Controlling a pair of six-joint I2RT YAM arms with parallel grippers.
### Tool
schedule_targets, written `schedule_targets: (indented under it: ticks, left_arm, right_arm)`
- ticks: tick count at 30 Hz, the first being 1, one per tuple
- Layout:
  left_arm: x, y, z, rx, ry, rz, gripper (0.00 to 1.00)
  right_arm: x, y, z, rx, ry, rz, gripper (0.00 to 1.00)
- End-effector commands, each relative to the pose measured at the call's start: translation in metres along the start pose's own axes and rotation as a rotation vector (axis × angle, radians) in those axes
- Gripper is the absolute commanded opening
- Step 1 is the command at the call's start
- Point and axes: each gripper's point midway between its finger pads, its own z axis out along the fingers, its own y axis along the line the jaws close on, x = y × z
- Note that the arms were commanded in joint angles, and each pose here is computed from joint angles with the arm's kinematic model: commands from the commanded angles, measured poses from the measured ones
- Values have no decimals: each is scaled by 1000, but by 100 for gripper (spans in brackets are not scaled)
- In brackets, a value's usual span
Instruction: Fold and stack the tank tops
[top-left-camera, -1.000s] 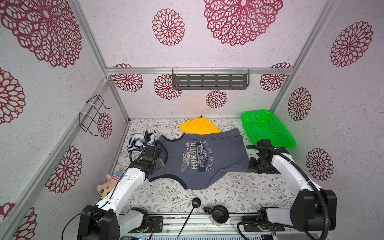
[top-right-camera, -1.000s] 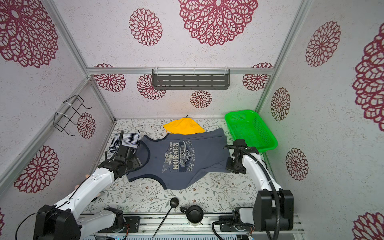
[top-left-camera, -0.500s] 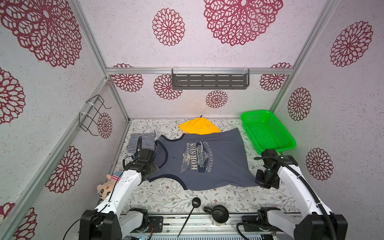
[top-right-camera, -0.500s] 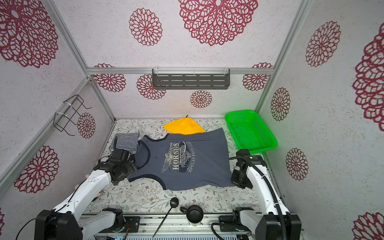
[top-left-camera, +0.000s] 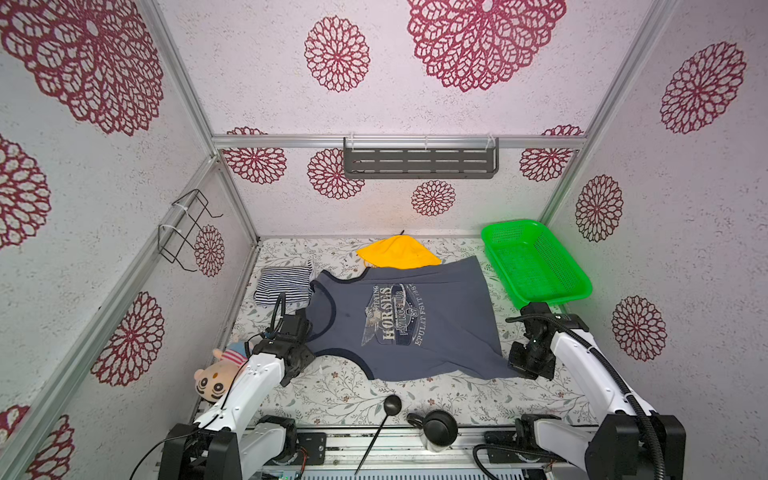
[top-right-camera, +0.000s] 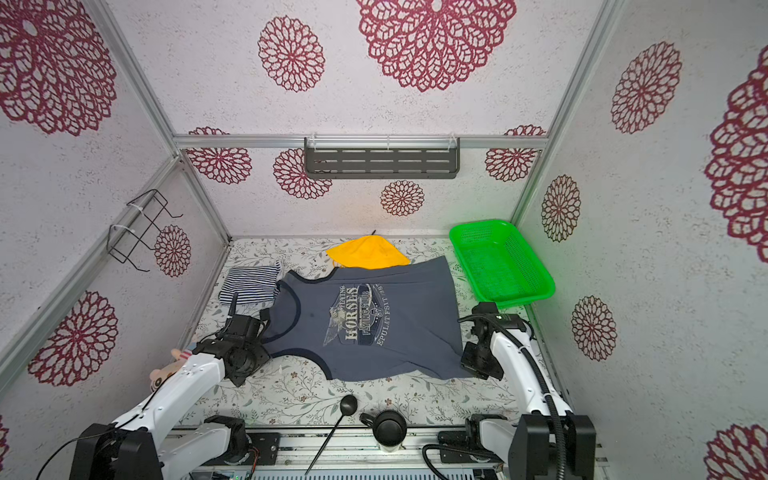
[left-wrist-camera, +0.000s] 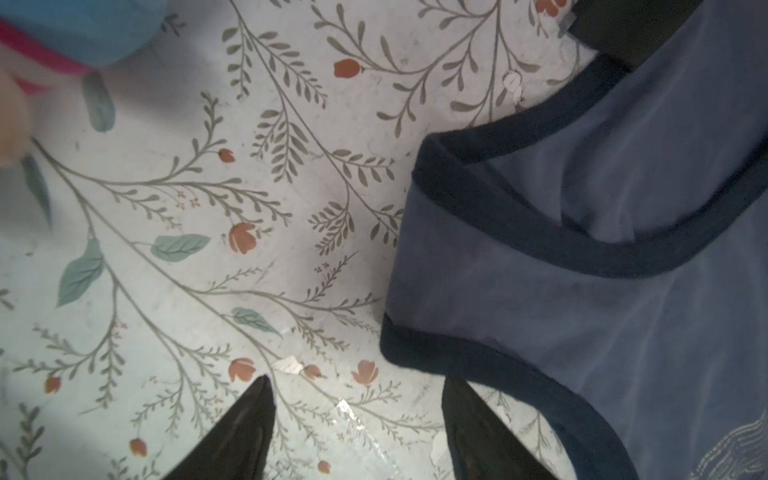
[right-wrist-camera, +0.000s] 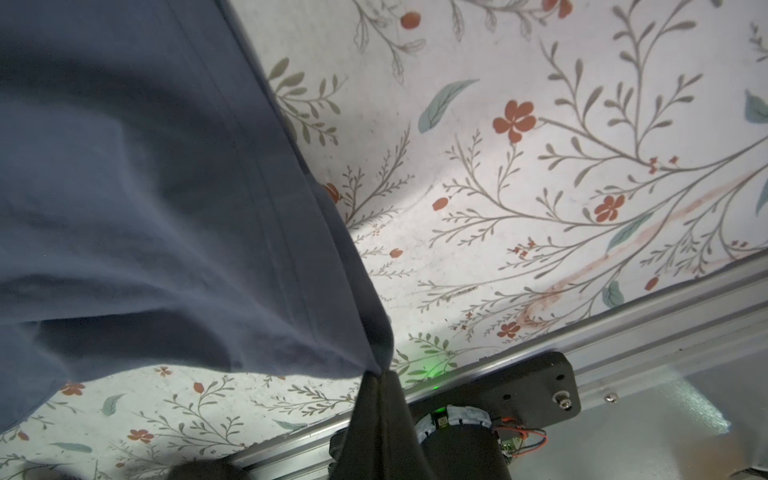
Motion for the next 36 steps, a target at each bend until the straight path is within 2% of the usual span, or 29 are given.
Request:
schedule_targets:
  ticks: [1, 9, 15, 18, 20, 31, 36]
  left_arm:
    - [-10, -6, 6, 13, -38, -49, 67]
    - [-12, -18, 20, 40, -33, -68, 48]
    - [-8, -21, 30, 36, -9, -74, 16]
    - [-12, -18, 26, 24, -29, -67, 10]
    - [-14, -15, 21, 21, -45, -67, 1]
    - [-27, -5, -14, 38, -114, -69, 0]
    - [-43, -14, -27, 58, -146, -46, 0]
  right_arm:
    - [-4, 1, -5, -13, -14, 2, 0]
    - [-6, 1, -6, -26, -27, 2, 0]
    - [-7, -3, -8, -22, -37, 9, 0]
    - [-7, -4, -7, -21, -36, 11, 0]
    - [-7, -4, -7, -21, -35, 9, 0]
    - [-6, -2, -9, -32, -23, -5, 0]
    - [-23, 5, -14, -35, -27, -40, 0]
